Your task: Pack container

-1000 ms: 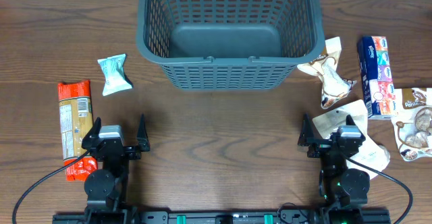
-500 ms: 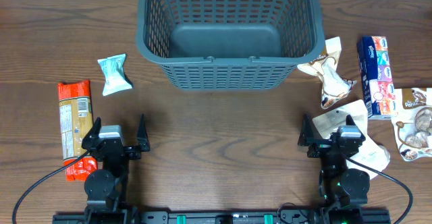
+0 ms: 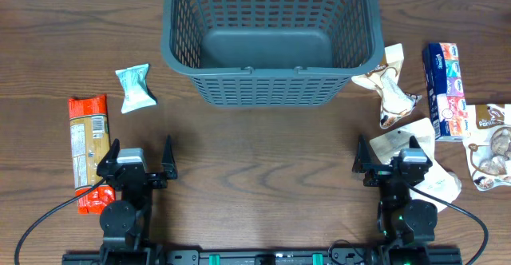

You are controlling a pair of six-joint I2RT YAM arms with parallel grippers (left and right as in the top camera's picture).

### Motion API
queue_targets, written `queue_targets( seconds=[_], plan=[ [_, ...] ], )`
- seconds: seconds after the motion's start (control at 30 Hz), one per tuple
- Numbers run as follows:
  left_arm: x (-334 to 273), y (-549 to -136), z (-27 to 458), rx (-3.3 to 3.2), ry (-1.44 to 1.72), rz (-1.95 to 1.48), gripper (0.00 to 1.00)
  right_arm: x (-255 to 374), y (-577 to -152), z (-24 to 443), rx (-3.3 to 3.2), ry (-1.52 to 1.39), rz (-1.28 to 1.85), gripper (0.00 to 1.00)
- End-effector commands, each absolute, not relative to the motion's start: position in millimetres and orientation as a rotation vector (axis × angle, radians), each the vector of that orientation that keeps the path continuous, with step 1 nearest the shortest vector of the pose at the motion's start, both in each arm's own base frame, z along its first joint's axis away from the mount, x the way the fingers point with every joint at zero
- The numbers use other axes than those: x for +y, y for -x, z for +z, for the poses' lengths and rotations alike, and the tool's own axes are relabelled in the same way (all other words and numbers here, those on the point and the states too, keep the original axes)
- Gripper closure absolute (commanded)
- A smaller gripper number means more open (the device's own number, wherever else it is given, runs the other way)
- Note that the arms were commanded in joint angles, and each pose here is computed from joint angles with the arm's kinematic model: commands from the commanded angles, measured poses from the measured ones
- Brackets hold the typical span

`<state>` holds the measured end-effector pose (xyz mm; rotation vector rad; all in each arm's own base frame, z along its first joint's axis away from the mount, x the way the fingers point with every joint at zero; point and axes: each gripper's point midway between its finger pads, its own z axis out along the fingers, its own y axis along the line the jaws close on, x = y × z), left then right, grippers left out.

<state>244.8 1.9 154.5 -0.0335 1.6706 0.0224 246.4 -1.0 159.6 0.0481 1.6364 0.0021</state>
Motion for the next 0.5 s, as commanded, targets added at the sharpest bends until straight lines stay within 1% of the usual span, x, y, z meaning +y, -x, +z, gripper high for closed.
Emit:
queue_targets(
  seconds=[0.0, 0.23, 0.47],
  plan=[
    [6.3, -243.5, 136.9, 1.724, 0.045, 0.052, 0.01, 1.2, -246.2, 158.3, 1.638, -0.028, -0.003, 0.01],
    [6.3, -243.5, 136.9, 1.724, 0.045, 0.052, 0.01, 2.0, -246.5, 162.8, 1.619, -0.026, 0.003, 0.01],
    [6.3, -243.6, 137.0, 1.724, 0.045, 0.052, 0.02, 4.8, -246.4, 156.3, 1.647, -0.013, 0.014, 0.01]
  ],
)
